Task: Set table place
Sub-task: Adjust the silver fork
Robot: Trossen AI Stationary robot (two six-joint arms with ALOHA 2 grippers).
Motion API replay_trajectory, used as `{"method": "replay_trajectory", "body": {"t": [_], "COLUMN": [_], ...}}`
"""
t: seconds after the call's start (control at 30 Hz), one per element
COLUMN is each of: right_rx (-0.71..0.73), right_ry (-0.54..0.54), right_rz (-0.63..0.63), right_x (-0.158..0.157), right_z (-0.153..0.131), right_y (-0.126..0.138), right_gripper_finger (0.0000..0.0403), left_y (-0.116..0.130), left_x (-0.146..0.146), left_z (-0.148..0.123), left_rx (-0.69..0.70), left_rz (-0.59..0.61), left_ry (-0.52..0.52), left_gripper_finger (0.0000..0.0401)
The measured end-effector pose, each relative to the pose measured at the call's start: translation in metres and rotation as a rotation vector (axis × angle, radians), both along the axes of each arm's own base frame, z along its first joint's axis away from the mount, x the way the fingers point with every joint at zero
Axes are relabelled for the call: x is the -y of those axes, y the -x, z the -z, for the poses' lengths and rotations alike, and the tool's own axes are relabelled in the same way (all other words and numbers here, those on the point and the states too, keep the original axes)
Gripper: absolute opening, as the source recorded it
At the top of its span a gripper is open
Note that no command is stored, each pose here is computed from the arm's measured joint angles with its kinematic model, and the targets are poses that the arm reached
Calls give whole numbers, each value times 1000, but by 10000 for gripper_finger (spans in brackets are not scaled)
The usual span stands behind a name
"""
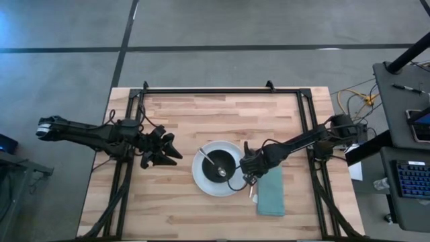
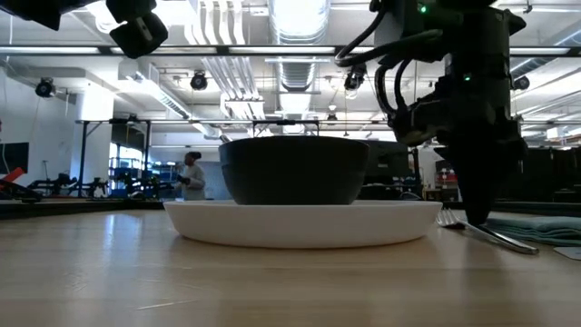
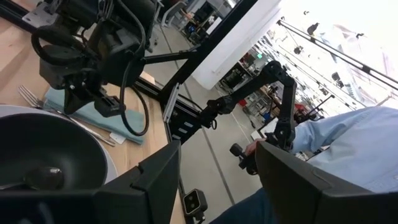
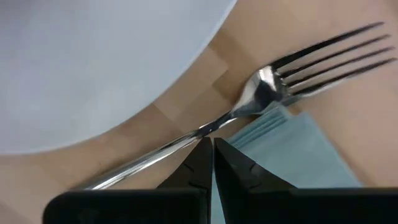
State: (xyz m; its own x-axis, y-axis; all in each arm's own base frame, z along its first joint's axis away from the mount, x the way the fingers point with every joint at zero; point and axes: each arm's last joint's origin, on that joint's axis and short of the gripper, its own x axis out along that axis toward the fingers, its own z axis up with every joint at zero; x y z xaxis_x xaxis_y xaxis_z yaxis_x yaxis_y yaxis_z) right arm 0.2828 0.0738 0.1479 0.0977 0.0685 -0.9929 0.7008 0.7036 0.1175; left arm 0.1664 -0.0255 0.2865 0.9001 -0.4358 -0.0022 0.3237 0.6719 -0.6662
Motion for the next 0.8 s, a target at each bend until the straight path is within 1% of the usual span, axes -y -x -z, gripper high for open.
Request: {"method": "replay_trajectory", "body": {"t": [0.13,0.33,0.63,0.8], "right_rx": [16,30,35,33], "right_ry": [59,112,159,160], "right_rz": [11,25,23,27], "right_x": [4,17,37,42], "right_z": [0,0,-1,-1], "right_y": [-1,-4,-8,-8], "right_gripper_finger": [8,8,8,9], "left_y": [0,0,0,0], "left_x": [0,0,0,0], "left_z": [0,1,2,2], "left_rx": [0,-3,-6,-6], "left_rz": [0,0,0,0], "left_ry": [0,0,1,1], "left_gripper_finger": [194,194,194,194]}}
